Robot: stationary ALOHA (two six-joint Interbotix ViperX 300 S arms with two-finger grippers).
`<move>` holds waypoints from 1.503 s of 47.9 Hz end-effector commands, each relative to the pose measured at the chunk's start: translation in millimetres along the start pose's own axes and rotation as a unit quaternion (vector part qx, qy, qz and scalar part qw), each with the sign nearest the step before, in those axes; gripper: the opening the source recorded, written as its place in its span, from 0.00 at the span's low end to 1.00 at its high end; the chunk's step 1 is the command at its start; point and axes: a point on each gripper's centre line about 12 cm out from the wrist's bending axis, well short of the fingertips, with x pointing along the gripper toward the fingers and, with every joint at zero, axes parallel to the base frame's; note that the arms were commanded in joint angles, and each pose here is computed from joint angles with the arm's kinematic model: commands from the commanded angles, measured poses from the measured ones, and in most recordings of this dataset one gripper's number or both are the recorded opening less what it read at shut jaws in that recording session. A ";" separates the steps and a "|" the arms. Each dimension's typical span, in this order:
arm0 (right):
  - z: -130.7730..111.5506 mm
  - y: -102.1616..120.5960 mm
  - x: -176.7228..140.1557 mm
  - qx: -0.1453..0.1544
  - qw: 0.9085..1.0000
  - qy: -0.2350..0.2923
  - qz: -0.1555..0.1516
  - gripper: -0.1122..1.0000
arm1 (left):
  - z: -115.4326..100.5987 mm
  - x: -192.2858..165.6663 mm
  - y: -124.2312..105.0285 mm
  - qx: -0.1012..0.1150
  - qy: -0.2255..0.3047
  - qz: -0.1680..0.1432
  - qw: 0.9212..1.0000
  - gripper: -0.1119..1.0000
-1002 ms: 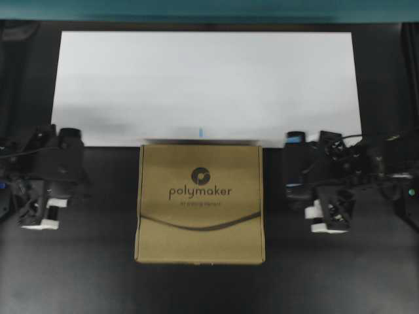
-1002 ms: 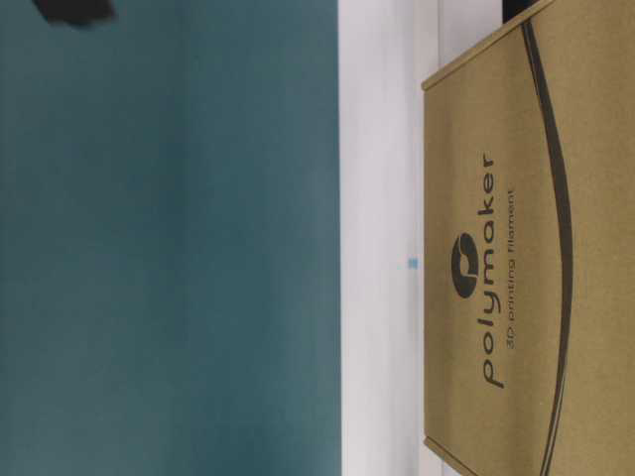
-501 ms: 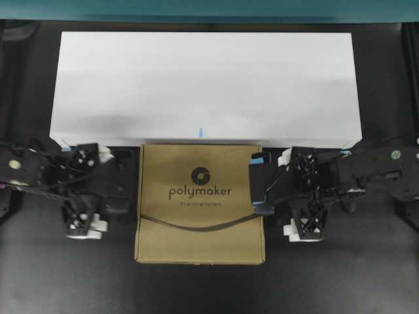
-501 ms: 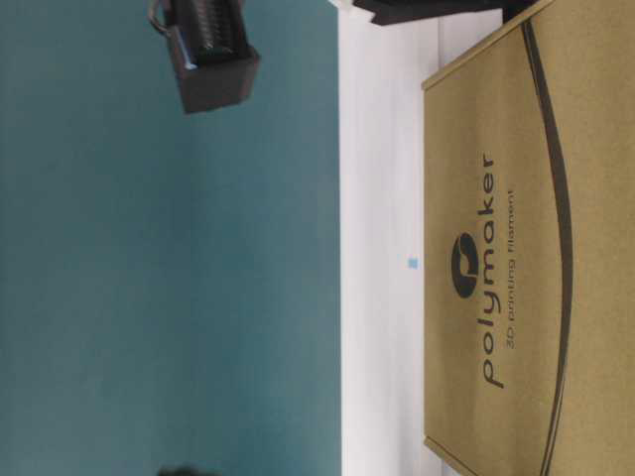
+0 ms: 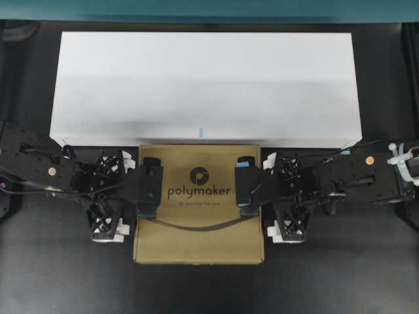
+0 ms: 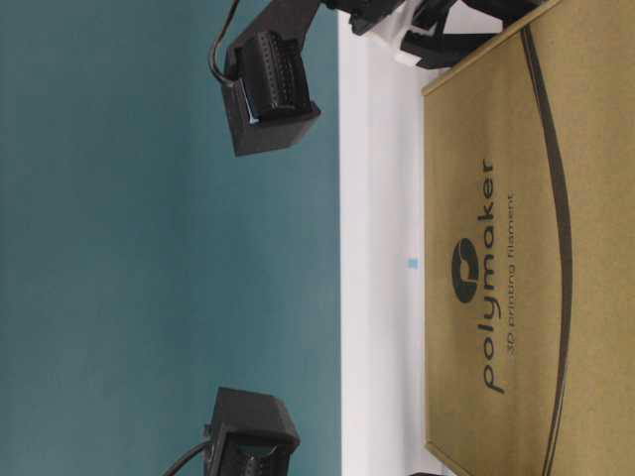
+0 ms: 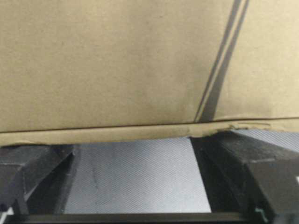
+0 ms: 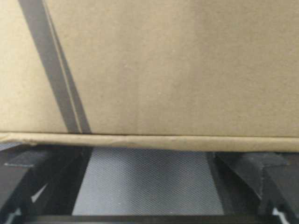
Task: Place the cardboard box on the stand after clamping it between your arms.
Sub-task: 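Press both grippers against opposite sides of the box to clamp it, then lift the clamped box with both grippers and carry it onto the stand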
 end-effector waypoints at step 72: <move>93.3 -41.9 -139.7 0.056 0.998 0.018 -0.017 0.85 | 104.6 -153.5 48.5 -0.060 0.006 0.048 0.997 0.84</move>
